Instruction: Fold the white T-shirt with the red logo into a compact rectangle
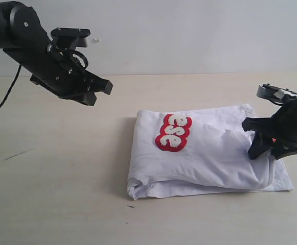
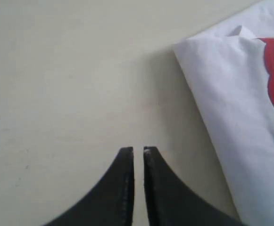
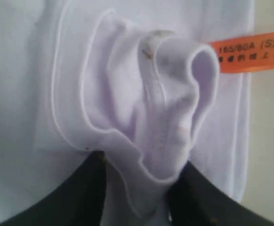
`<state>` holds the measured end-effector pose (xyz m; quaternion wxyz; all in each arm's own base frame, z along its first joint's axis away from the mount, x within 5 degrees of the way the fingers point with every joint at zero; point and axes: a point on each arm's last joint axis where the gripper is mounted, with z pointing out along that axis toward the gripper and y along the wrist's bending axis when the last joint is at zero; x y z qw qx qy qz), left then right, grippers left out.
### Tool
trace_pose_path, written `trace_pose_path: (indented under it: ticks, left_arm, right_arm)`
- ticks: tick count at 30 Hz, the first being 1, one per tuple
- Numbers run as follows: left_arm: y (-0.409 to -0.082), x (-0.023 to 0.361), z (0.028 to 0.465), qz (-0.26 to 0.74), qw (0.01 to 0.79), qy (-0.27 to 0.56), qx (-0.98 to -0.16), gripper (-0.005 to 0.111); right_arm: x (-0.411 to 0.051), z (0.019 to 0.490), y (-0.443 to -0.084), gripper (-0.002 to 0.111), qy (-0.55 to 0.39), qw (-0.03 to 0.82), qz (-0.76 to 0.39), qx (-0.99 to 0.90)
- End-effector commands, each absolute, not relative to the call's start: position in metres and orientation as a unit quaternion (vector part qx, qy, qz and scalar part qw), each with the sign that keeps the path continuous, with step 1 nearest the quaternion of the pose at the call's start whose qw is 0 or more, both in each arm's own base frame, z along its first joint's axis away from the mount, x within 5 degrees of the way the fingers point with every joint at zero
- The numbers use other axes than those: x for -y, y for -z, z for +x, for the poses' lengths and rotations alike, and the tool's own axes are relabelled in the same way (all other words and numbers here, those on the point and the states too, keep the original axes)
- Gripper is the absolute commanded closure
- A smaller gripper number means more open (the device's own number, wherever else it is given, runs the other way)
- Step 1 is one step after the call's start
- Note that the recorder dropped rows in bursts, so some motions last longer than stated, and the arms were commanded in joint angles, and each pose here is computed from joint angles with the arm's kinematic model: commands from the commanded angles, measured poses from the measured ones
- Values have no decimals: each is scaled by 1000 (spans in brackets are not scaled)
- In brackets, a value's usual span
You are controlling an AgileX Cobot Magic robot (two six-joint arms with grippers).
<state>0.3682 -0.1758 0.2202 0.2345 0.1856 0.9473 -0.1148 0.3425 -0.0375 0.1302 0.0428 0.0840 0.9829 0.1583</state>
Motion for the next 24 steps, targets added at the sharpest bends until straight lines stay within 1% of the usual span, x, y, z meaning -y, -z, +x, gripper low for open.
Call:
trace_pose_path:
  ticks: [1,3,7,11,14,18,20,22,24]
  left_arm:
    - [-224,175,367,184,239,118,-946,96]
    - [-224,175,367,184,239,118,-946,96]
    - [-224,175,367,185,240,118,-946,96]
    - [-224,175,368,184,243,119,-945,96]
    - [-224,175,369,184,247,119,-944,96]
    - [-225,175,369,184,250,119,-943,96]
    - [-224,175,369,184,249,119,-943,96]
    - [-224,175,368,185,245,118,-944,96]
    - [-224,175,367,186,241,118,-945,96]
  right_arm:
    - [40,351,-142,95,-164,52,60,-983]
    - [40,357,-149,108,-166,59,41,-983]
    - [41,368,-169,108,-162,99,14,-982]
    - [44,377,-193,108,-141,182,-17,-973]
    - [44,379,-206,108,-130,223,-39,-965]
    - [36,382,-218,108,-163,267,-78,-947]
    - [36,383,-214,108,-170,263,-61,-948]
    - [39,384,-202,108,-163,232,-24,-959]
    - [47,383,-186,107,-130,193,3,-973]
